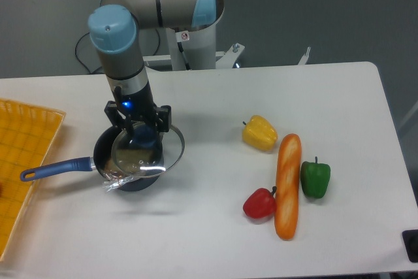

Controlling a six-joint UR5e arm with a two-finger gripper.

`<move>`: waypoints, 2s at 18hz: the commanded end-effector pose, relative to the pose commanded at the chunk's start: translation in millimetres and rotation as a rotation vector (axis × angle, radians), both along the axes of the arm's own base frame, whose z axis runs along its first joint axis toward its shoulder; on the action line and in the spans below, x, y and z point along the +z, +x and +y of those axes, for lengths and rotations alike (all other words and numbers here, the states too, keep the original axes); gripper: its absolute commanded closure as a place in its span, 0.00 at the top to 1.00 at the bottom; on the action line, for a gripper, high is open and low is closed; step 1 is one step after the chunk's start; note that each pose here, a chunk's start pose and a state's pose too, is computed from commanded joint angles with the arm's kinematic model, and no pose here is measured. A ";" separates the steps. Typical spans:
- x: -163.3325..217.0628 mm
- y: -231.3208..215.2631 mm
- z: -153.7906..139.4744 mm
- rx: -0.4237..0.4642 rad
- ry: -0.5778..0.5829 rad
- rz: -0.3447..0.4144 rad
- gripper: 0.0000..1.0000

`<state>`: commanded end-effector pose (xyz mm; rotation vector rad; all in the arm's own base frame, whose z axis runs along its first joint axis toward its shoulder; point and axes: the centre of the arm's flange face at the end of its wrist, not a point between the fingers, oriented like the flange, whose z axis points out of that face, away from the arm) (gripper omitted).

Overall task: Close the pot lid
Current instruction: 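Lower the glass lid onto the saucepan rim, then press and adjust the lid knob to seat the lid on the pot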

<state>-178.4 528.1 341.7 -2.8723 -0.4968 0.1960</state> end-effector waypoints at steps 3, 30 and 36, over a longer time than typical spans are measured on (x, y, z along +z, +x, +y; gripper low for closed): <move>-1.3 8.6 5.1 -0.008 0.007 0.001 0.62; -17.9 40.9 21.6 -0.009 -0.034 0.054 0.62; -16.2 37.2 24.6 -0.007 -0.039 0.074 0.62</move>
